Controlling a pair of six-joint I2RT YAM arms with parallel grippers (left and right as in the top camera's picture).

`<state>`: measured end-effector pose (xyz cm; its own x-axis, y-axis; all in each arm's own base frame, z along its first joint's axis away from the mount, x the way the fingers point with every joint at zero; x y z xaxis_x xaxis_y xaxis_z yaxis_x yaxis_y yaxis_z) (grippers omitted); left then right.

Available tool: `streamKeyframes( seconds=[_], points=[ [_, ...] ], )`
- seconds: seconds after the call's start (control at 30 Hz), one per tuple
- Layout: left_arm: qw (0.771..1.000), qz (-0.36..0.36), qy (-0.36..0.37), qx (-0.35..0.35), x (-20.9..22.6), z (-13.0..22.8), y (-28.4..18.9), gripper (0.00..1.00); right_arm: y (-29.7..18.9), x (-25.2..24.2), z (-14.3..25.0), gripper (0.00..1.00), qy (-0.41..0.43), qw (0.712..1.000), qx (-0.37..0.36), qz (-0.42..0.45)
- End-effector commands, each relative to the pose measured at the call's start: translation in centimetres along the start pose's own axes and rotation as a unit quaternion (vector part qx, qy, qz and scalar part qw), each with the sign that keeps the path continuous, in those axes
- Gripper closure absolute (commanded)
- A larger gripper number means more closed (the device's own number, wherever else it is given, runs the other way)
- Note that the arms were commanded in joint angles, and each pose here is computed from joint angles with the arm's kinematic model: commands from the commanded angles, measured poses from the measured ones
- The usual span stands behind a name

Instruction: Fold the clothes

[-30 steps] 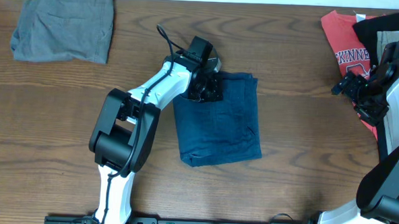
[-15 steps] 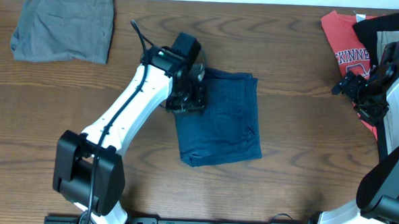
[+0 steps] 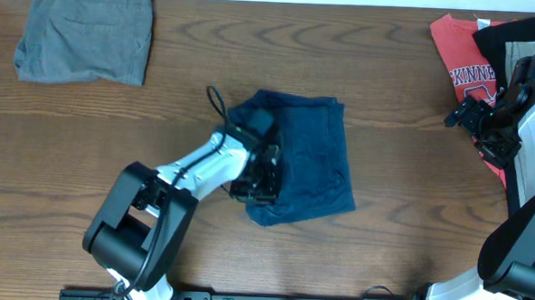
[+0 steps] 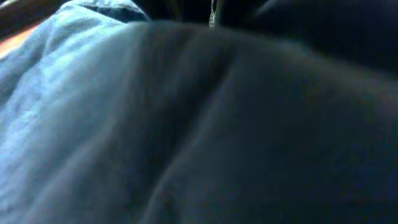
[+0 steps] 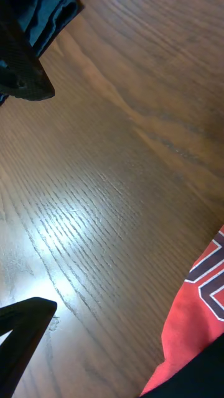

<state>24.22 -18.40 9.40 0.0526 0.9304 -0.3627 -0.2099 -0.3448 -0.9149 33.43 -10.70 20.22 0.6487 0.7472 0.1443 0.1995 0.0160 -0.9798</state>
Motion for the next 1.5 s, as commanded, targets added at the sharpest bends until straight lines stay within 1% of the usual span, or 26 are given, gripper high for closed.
streamKeyframes(
  seconds=[0.0, 0.1, 0.17, 0.27, 0.33, 0.4, 0.5, 0.6, 0.7, 0.73, 0.83, 0.9, 1.1, 1.23, 1.33, 1.37, 1.43, 1.47],
  points=[
    [0.999, -0.018, -0.001, 0.029, 0.3, 1.6, 1.6, 0.84, 0.0, 0.1, -0.1, 0.01, -0.005, 1.000, 0.000, -0.002],
    [0.996, -0.081, -0.030, 0.025, 1.3, 2.1, 1.3, 0.93, 0.0, 0.1, -0.1, 0.01, -0.005, 1.000, 0.000, -0.002],
    [0.991, -0.115, -0.056, 0.025, 1.9, 2.3, 0.5, 0.94, 0.0, 0.1, -0.1, 0.01, -0.005, 1.000, 0.000, -0.002],
    [0.989, -0.125, -0.072, 0.028, 2.1, 2.5, -1.4, 0.94, 0.0, 0.1, -0.1, 0.01, -0.005, 1.000, 0.000, -0.002],
    [0.990, -0.118, -0.076, 0.017, 1.7, 2.3, -3.1, 0.94, 0.0, 0.1, -0.1, 0.01, -0.005, 1.000, 0.000, -0.002],
    [0.992, -0.102, -0.067, -0.014, 0.9, 2.1, -5.1, 0.94, 0.0, 0.1, -0.1, 0.01, -0.005, 1.000, 0.000, -0.002],
    [0.992, -0.087, -0.046, -0.085, -0.1, 1.6, -7.4, 0.93, 0.0, 0.1, -0.1, 0.01, -0.005, 1.000, 0.000, -0.002],
    [0.984, -0.073, -0.025, -0.163, -0.8, 0.7, -9.0, 0.83, 0.0, 0.1, -0.1, 0.01, -0.005, 1.000, 0.000, -0.002],
    [0.976, -0.053, -0.011, -0.213, -1.5, -0.6, -9.5, 0.83, 0.0, 0.1, -0.1, 0.01, -0.005, 1.000, 0.000, -0.002],
    [0.973, -0.046, -0.007, -0.225, -1.8, -1.1, -9.5, 0.78, 0.0, 0.1, -0.1, 0.01, -0.005, 1.000, 0.000, -0.002],
    [0.964, -0.023, 0.007, -0.263, -2.6, -2.7, -9.3, 0.76, 0.0, 0.1, -0.1, 0.01, -0.005, 1.000, 0.000, -0.002],
    [0.963, -0.019, 0.010, -0.269, -2.8, -3.3, -8.9, 0.75, 0.0, 0.1, -0.1, 0.01, -0.005, 1.000, 0.000, -0.002],
    [0.965, -0.023, 0.001, -0.260, -2.3, -5.8, -5.6, 0.74, 0.0, 0.1, -0.1, 0.01, -0.005, 1.000, 0.000, -0.002],
    [0.966, -0.015, -0.038, -0.257, -1.9, -7.3, -3.1, 0.74, 0.0, 0.1, -0.1, 0.01, -0.005, 1.000, 0.000, -0.002],
    [0.965, -0.010, -0.034, -0.259, -2.0, -8.3, -1.4, 0.73, 0.0, 0.1, -0.1, 0.01, -0.005, 1.000, 0.000, -0.002],
    [0.966, -0.009, -0.031, -0.258, -2.1, -8.4, -0.9, 0.72, 0.0, 0.1, -0.1, 0.01, -0.005, 1.000, 0.000, -0.002],
    [0.966, -0.007, -0.025, -0.259, -2.4, -8.5, -0.4, 0.65, 0.0, 0.1, -0.1, 0.01, -0.005, 1.000, 0.000, -0.002],
    [0.966, -0.006, -0.022, -0.259, -2.6, -8.4, -0.3, 0.64, 0.0, 0.1, -0.1, 0.01, -0.005, 1.000, 0.000, -0.002]
  ],
)
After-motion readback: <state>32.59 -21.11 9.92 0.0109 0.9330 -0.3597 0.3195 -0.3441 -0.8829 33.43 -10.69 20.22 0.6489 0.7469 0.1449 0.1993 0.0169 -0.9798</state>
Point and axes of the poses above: each gripper's point midway between its finger pads, its own y axis out along the fingers, its own x axis along the line the jaws close on, z = x × y, the point moved 10 cm from there along -y, back along the fingers, and after that the axes turned 1 degree about -y, right-handed, at the moved point
